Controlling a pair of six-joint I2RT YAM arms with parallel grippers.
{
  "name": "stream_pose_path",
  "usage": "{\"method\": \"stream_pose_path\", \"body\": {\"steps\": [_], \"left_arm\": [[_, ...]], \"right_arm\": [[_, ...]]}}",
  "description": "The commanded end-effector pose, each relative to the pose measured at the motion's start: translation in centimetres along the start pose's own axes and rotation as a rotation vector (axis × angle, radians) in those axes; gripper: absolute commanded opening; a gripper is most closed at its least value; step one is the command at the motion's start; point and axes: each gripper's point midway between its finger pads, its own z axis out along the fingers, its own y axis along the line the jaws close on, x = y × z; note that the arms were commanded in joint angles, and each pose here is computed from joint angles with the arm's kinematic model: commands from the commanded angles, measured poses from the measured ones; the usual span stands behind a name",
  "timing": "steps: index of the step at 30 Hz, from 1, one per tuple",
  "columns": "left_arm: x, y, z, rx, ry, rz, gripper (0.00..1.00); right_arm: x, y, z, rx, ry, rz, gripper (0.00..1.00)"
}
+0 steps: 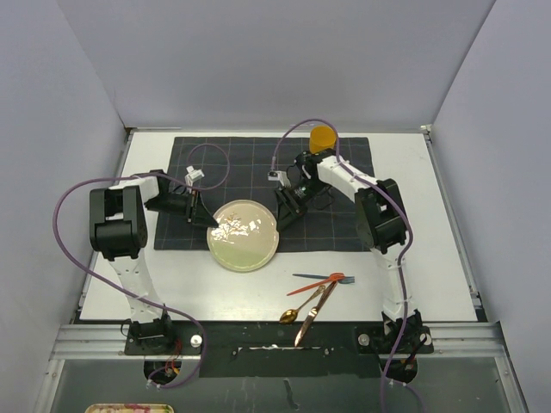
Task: Set the dinner table for one person
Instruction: Pick up the plate at the center of the board.
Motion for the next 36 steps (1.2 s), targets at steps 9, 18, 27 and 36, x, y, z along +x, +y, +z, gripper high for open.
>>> {"method": "stream_pose_path", "body": {"steps": [9, 18, 27, 36], "left_arm": [[-2.4, -3.7, -1.3, 0.069, -0.103, 0.059, 0.0], [-2.2, -3.7, -1.4, 0.064, -0.103, 0.061, 0.0], [-2.4, -3.6, -1.6, 0.06, -0.109, 0.064, 0.0], [-2.5, -3.7, -1.7, 0.056, -0.112, 0.07, 0.0]], "right_arm": [[-1.1, 1.3, 0.3, 0.047, -0.024, -0.066, 0.33], [-1.0, 0.2, 1.1, 0.058, -0.01, -0.05, 0.33], [-1.2, -0.3, 1.8, 0.058, 0.003, -0.046, 0.33], [-1.4, -0.5, 3.1, 0.05, 0.014, -0.051, 0.31]]}}
